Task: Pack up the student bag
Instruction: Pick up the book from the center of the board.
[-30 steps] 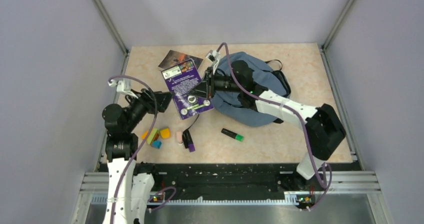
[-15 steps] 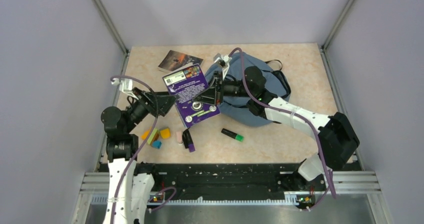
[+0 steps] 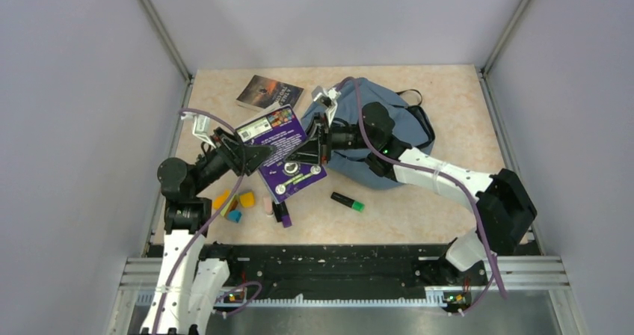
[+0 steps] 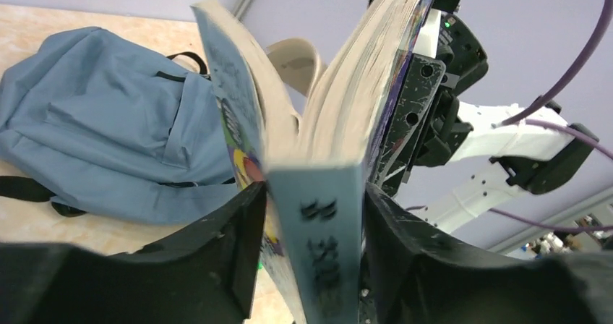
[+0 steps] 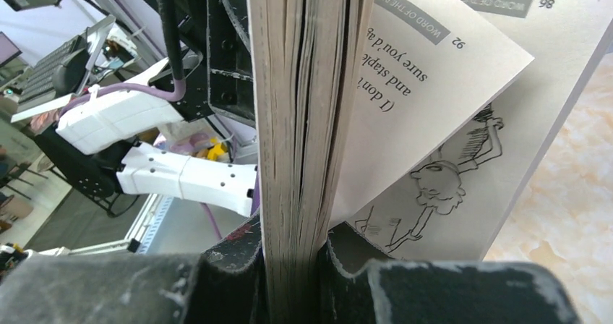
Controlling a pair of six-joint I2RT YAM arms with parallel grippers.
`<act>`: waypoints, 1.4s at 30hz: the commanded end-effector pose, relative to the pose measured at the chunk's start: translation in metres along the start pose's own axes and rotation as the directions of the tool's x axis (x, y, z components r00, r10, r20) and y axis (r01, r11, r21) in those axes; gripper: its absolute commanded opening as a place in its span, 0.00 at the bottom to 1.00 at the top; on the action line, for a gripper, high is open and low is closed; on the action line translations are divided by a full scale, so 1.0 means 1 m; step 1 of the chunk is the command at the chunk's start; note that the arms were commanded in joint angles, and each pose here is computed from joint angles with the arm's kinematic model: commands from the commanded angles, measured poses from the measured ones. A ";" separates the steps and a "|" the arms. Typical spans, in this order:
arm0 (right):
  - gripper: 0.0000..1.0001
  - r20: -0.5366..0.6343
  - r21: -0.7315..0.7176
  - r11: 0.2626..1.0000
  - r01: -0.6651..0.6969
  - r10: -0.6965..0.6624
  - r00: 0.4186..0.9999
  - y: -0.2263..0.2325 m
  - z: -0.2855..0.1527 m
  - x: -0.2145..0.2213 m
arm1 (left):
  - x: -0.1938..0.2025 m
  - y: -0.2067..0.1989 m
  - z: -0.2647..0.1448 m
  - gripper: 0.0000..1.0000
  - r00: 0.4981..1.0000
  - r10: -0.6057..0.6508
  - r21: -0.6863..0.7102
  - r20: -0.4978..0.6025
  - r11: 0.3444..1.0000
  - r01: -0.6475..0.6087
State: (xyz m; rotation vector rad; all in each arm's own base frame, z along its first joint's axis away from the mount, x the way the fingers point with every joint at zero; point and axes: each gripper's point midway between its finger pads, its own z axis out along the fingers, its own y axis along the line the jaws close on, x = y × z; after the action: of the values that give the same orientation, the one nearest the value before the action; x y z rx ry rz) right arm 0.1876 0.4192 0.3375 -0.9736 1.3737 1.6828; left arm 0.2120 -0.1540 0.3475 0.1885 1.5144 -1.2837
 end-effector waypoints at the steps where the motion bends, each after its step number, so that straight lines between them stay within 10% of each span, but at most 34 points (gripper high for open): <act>1: 0.00 0.031 -0.053 0.989 0.135 -0.134 0.991 0.021 0.012 -0.026 | -0.009 -0.019 0.005 0.46 0.998 0.059 0.068 0.036 0.996 -0.061; 5: 0.00 -0.018 0.125 0.984 0.129 -0.128 0.992 -0.005 0.004 -0.021 | -0.011 -0.020 0.005 0.00 0.996 0.066 0.059 0.053 0.996 -0.069; 7: 0.08 -0.024 0.254 0.954 0.162 -0.161 0.987 -0.020 -0.008 -0.024 | -0.009 -0.021 0.004 0.00 0.996 0.077 0.064 0.048 0.995 -0.080; 12: 0.76 -0.004 0.376 0.904 0.202 -0.216 0.976 -0.026 -0.043 -0.033 | -0.011 -0.029 -0.001 0.00 0.993 0.094 0.069 0.069 0.993 -0.099; 16: 0.95 -0.004 0.367 0.909 0.197 -0.211 0.978 -0.025 -0.056 -0.035 | -0.011 -0.043 -0.004 0.00 0.989 0.134 0.115 0.065 0.983 -0.141; 32: 0.92 -0.067 -0.125 0.982 0.139 -0.148 0.987 0.039 0.002 -0.008 | -0.007 -0.075 -0.012 0.00 0.974 0.222 0.237 0.040 0.945 -0.225; 42: 0.31 -0.034 -0.113 0.987 0.112 -0.117 0.993 0.041 0.004 -0.012 | -0.004 -0.075 -0.014 0.00 0.971 0.236 0.237 0.044 0.941 -0.240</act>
State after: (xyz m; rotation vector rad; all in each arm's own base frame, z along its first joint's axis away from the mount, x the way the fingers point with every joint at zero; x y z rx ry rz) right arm 0.1582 0.4180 0.3339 -1.1331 1.3628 1.6995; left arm 0.1667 -0.1725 0.3638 0.4230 1.4113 -1.3323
